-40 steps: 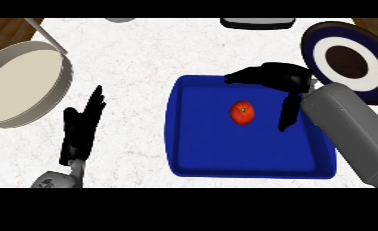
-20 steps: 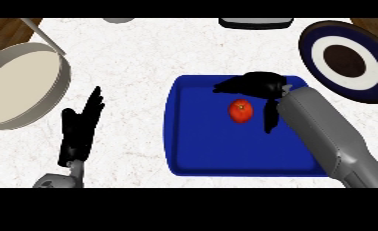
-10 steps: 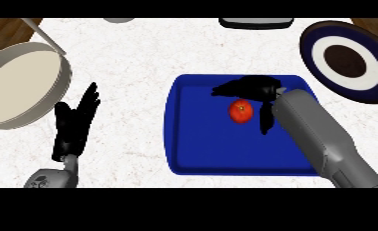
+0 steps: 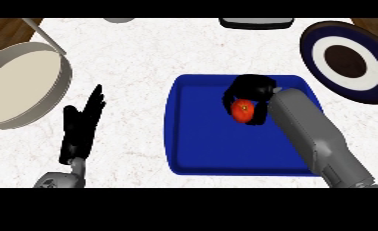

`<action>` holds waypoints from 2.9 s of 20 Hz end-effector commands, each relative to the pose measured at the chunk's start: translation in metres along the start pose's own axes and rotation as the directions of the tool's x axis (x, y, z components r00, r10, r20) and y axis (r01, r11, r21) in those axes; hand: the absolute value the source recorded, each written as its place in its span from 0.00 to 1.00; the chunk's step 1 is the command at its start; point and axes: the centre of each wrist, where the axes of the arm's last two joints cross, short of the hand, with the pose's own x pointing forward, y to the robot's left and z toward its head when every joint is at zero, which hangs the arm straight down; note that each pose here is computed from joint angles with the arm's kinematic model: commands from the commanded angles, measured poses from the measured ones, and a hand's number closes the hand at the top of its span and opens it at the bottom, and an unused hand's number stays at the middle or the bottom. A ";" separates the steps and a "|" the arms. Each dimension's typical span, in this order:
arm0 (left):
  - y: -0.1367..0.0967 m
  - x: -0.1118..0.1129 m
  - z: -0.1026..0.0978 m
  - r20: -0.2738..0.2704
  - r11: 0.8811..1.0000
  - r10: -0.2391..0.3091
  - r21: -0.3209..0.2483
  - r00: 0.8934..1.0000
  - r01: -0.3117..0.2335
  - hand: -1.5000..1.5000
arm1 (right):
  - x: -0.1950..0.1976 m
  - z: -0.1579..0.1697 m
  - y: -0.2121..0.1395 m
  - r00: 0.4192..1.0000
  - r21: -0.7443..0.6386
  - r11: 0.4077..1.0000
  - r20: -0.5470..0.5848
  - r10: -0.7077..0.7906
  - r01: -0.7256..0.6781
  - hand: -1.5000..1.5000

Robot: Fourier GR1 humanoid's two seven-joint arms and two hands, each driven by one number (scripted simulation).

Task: Pick the tomato from the tray and place it in the plate

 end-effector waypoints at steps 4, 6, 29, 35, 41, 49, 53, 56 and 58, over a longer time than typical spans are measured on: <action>-0.025 0.006 0.010 -0.004 1.000 0.008 -0.004 1.000 -0.008 0.50 | -0.004 0.005 -0.006 0.998 -0.216 0.976 -0.062 0.020 -0.033 1.00; -0.002 0.009 -0.003 0.006 1.000 -0.005 0.005 1.000 0.005 0.50 | -0.002 0.007 -0.013 0.984 -0.305 0.950 -0.179 0.013 -0.068 1.00; -0.003 -0.003 0.001 -0.007 0.999 0.030 0.033 1.000 -0.030 0.50 | -0.019 0.178 -0.047 0.664 -0.764 0.335 -0.646 -0.378 -0.552 1.00; 0.000 0.003 0.011 0.000 1.000 0.005 -0.011 1.000 -0.005 0.50 | -0.057 0.216 -0.046 0.593 -0.739 0.351 -0.672 -0.443 -0.575 1.00; 0.002 0.002 -0.008 0.013 1.000 -0.002 -0.014 1.000 0.002 0.50 | -0.077 0.245 -0.049 0.539 -0.710 0.408 -0.703 -0.464 -0.574 1.00; -0.008 0.008 0.006 0.025 0.999 -0.008 -0.035 1.000 0.009 0.50 | -0.090 0.242 -0.034 0.473 -0.692 0.588 -0.719 -0.510 -0.418 1.00; -0.002 0.004 0.004 0.035 0.999 -0.013 -0.031 0.999 0.014 0.50 | -0.095 0.271 -0.007 0.406 -0.637 0.707 -0.759 -0.509 -0.306 1.00; -0.024 0.004 0.008 0.035 0.999 -0.004 -0.033 0.999 0.005 0.50 | -0.095 0.274 -0.012 0.408 -0.659 0.709 -0.736 -0.540 -0.250 0.00; -0.008 0.014 0.007 0.040 1.000 -0.014 -0.022 0.999 0.015 0.50 | -0.093 0.284 -0.019 0.449 -0.656 0.717 -0.728 -0.518 -0.236 0.00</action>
